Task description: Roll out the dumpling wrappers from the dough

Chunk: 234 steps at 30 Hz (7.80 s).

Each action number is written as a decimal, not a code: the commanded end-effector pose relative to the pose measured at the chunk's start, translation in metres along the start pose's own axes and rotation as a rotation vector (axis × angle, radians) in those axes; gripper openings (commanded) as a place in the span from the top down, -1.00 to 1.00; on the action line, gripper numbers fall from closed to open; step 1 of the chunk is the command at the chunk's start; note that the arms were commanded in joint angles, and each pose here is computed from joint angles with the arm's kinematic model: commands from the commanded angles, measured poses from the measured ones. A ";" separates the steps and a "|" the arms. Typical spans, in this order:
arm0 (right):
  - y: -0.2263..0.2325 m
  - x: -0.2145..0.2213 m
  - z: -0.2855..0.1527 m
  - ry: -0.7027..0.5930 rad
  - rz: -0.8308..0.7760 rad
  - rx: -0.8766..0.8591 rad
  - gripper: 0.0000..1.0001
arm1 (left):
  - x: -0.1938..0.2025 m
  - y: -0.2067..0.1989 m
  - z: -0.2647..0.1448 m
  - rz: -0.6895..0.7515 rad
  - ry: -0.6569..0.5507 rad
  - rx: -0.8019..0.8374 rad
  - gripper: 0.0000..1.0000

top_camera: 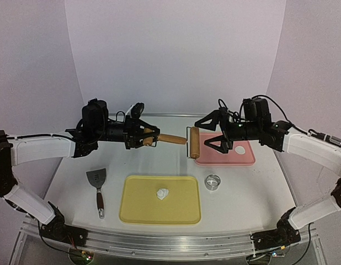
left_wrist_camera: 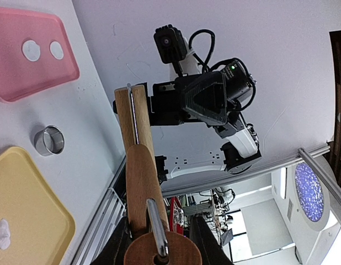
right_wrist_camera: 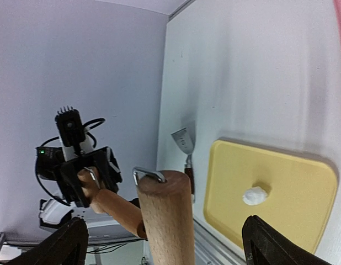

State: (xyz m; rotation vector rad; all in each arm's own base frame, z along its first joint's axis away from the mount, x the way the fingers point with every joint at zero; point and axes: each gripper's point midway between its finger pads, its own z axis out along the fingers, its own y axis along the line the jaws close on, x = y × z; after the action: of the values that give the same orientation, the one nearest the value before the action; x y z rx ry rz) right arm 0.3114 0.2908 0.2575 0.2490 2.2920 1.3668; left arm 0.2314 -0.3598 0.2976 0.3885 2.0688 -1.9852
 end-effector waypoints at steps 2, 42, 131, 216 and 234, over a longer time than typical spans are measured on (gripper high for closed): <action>0.070 -0.003 -0.003 0.085 0.048 -0.306 -0.92 | 0.003 -0.056 -0.014 0.144 0.001 0.159 1.00; 0.115 0.051 -0.017 0.314 0.123 -0.553 0.05 | 0.001 -0.050 -0.018 0.042 -0.053 0.180 1.00; -0.078 0.115 0.060 0.406 0.039 0.377 1.00 | 0.130 0.276 -0.121 -0.321 0.246 -1.334 1.00; -0.048 0.087 0.015 0.319 -0.211 0.616 1.00 | 0.117 0.276 -0.087 -0.201 0.301 -1.289 1.00; -0.047 0.112 0.070 0.395 -0.157 0.515 1.00 | 0.113 0.274 -0.086 -0.194 0.295 -1.291 1.00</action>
State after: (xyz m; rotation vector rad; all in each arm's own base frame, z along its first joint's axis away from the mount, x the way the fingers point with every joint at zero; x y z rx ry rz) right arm 0.2448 0.3482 0.1427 -0.0409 2.9371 0.6829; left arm 0.2182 -0.2592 0.0114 0.1618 3.0997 -0.3527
